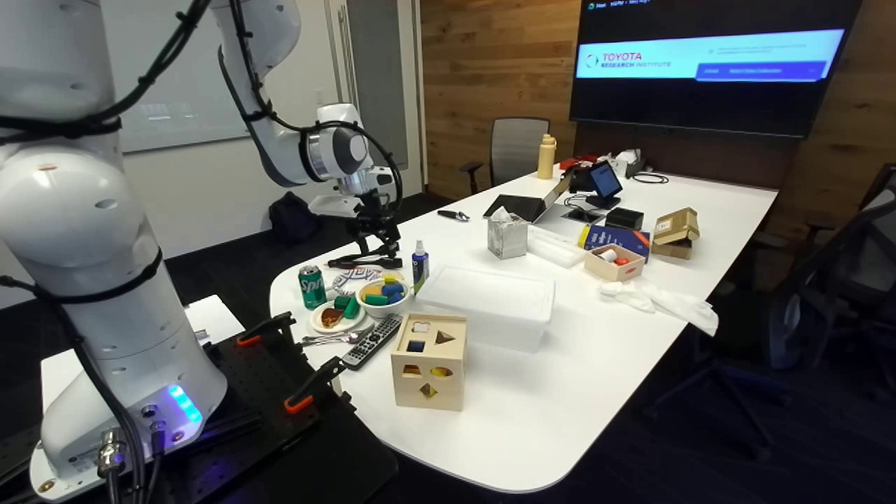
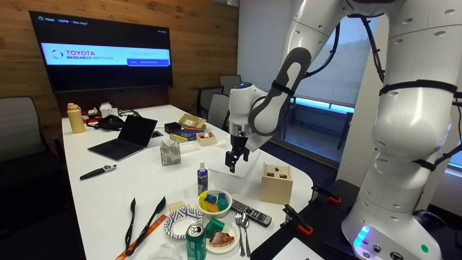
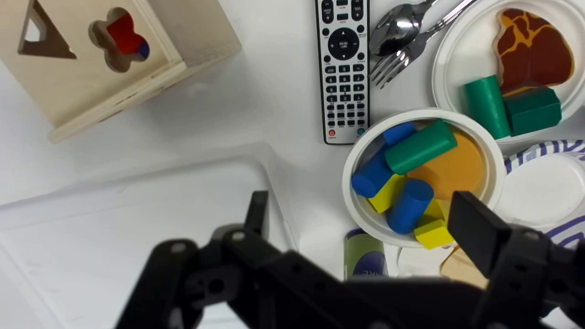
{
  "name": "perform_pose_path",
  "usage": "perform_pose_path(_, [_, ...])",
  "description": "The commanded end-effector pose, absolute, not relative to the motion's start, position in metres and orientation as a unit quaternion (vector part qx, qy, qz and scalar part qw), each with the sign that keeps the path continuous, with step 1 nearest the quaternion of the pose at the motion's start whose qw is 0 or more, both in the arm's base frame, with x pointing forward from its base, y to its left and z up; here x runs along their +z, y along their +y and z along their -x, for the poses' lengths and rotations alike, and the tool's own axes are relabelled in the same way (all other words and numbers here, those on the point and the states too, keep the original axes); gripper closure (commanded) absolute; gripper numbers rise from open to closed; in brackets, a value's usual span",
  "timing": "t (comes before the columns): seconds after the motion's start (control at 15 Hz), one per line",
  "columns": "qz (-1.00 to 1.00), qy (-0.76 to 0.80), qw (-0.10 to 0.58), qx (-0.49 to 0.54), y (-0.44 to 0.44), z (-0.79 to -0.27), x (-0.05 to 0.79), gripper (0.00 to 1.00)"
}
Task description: Press a button on the remote control.
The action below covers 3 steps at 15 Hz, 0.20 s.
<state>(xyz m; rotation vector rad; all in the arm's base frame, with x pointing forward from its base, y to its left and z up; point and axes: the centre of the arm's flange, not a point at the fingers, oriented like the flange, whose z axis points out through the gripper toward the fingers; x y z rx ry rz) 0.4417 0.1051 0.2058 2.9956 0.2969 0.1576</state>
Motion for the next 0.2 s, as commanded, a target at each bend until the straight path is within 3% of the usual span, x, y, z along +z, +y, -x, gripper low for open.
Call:
perform_pose_path(0.0, [-0.991, 0.107, 0.068, 0.052, 0.1017, -0.4383, 0.2193, 0.0])
perform_pose_path(0.13, [-0.991, 0.106, 0.065, 0.054, 0.1011, -0.4383, 0.2173, 0.0])
